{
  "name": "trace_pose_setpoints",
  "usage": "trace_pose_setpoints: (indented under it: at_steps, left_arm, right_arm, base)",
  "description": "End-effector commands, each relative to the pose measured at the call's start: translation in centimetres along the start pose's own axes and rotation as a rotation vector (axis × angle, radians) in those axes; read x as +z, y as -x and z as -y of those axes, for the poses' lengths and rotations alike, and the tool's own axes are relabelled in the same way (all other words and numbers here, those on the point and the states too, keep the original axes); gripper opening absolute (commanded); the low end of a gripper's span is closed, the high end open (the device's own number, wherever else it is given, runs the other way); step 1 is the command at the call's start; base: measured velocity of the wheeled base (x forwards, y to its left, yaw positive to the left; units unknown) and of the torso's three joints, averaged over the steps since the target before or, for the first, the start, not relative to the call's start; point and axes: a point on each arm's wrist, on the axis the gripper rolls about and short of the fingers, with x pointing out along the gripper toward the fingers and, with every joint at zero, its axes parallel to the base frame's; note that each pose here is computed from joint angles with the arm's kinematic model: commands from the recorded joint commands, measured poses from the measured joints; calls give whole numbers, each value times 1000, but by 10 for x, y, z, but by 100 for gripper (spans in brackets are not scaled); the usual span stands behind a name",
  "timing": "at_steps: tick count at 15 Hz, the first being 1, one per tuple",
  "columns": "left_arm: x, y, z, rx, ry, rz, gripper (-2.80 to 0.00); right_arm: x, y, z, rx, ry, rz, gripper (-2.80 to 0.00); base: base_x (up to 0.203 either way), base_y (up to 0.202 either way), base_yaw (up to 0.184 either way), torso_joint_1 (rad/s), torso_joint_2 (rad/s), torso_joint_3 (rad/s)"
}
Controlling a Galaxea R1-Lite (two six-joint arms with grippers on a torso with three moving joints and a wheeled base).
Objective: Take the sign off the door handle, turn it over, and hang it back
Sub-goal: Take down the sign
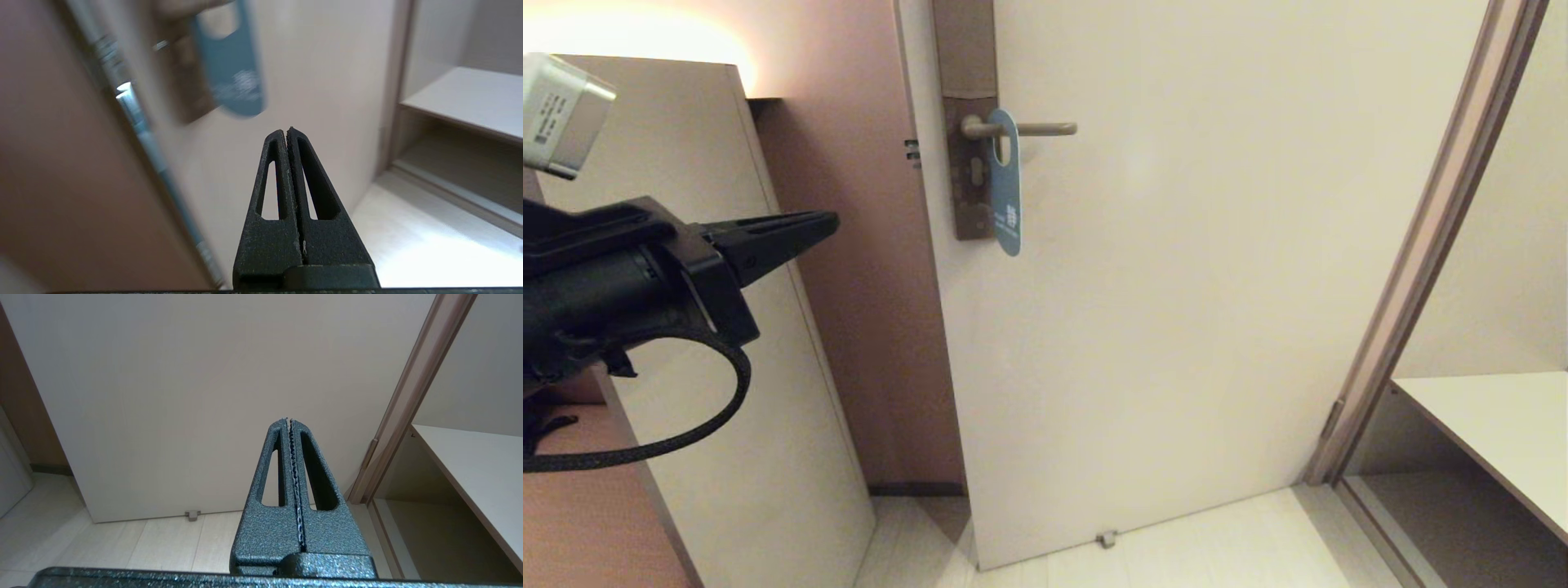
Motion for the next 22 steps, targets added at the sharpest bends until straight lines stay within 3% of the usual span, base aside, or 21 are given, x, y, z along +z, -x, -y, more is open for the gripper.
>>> trace_pose_setpoints:
  at_steps: [1,5,10,17,22]
  left_arm:
    - [1,-16,4,-48,5,-6,-280]
    - [4,-52,10,-114,18,-15,-280]
    - [0,-107,14,-162,88,-39,-280]
    - [-13,-195,12,-184,90,-26,-280]
    - [-29,-219,18,-194,92,-49,-280]
  right_arm:
    - [0,0,0,1,1,-1,-280]
    - [0,0,0,1,1,-1,-280]
    - [0,0,0,1,1,-1,-280]
    - [0,0,0,1,1,-1,-280]
    - [0,0,0,1,1,-1,-280]
  base:
    - [0,0,0,0,0,0]
    - [0,0,0,0,0,0]
    - [0,0,0,0,0,0]
    - [0,0,0,0,0,0]
    - [0,0,0,0,0,0]
